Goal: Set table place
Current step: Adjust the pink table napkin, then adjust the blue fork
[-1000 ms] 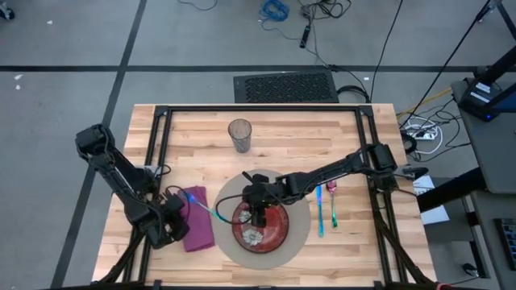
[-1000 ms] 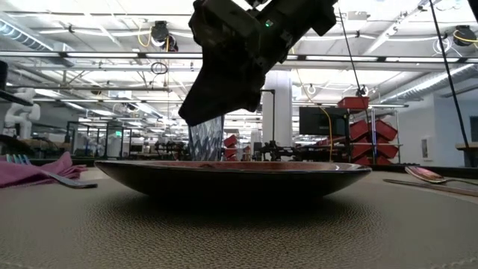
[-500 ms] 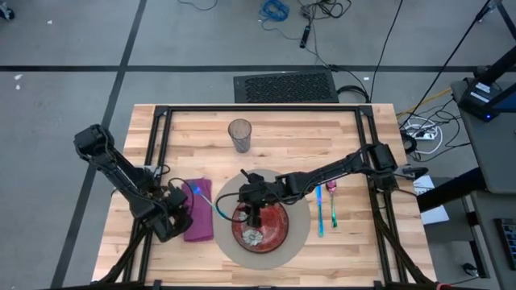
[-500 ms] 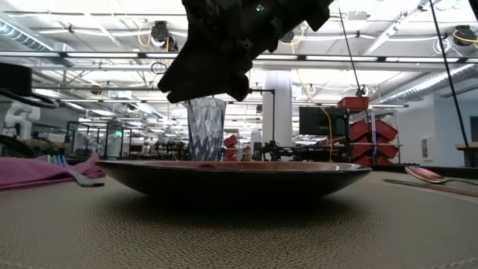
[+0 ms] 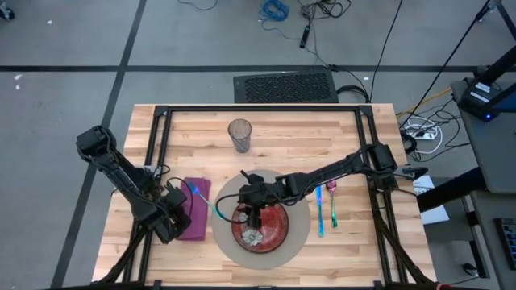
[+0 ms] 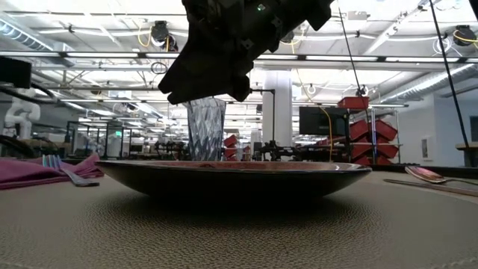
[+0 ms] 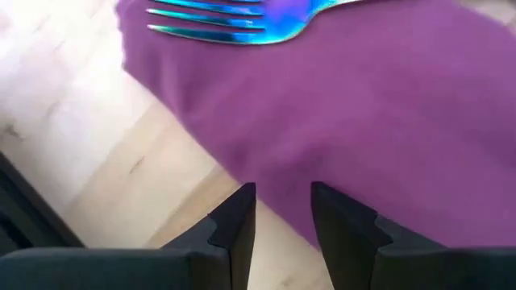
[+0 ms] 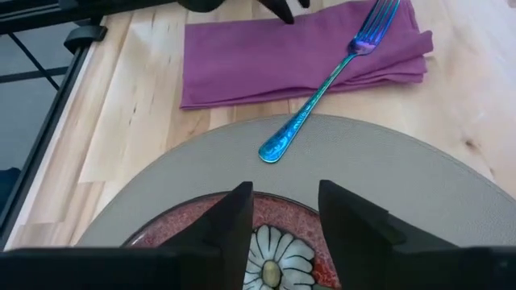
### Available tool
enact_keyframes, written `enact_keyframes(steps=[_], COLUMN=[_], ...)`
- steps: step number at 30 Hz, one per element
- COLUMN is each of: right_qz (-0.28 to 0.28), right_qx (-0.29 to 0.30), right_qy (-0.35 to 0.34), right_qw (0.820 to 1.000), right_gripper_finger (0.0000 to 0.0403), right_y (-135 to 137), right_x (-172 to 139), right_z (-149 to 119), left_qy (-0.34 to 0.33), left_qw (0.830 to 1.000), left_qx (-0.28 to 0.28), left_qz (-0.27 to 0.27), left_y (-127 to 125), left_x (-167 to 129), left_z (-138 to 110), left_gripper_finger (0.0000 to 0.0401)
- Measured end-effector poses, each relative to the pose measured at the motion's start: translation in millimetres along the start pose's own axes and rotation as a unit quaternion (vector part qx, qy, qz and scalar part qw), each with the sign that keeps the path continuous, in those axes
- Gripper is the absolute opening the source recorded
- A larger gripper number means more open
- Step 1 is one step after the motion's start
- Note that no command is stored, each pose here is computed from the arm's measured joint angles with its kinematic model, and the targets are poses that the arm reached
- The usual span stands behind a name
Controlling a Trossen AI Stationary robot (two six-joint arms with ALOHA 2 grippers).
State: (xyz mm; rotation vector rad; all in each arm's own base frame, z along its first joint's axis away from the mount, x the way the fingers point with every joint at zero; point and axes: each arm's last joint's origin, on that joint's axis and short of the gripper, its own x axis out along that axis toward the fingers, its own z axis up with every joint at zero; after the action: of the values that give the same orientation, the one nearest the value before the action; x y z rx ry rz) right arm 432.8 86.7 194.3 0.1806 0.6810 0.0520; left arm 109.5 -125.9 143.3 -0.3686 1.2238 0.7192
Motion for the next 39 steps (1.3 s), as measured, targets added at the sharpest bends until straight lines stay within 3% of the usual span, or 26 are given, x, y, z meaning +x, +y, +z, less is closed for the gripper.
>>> enact_keyframes(steps=[11,17,22,29,39], right_qz=[0.006,0.009,0.023,0.036,0.035], right_qx=[-0.005,-0.011,-0.04,-0.049,-0.039], right_qy=[0.003,0.007,0.032,0.041,0.04], right_qw=[1.0,1.0,0.998,0.997,0.998], right_gripper_finger=[0.013,0.013,0.013,0.013,0.013], right_y=[7,12,18,32,47], right_x=[0,-1,-1,-3,-5], right_z=[-2,-4,-10,-16,-22], left_qy=[-0.02,-0.031,-0.036,-0.04,-0.022], left_qw=[1.0,0.999,0.994,0.974,0.935], left_qx=[0.0,-0.014,0.075,0.218,0.351], left_qz=[-0.002,-0.036,-0.076,-0.055,-0.045], left_y=[-7,-20,-32,-32,-25], left_x=[-20,-36,-47,-42,-26], left_z=[7,15,26,49,92], left_gripper_finger=[0.0107,0.0107,0.0107,0.0107,0.0107])
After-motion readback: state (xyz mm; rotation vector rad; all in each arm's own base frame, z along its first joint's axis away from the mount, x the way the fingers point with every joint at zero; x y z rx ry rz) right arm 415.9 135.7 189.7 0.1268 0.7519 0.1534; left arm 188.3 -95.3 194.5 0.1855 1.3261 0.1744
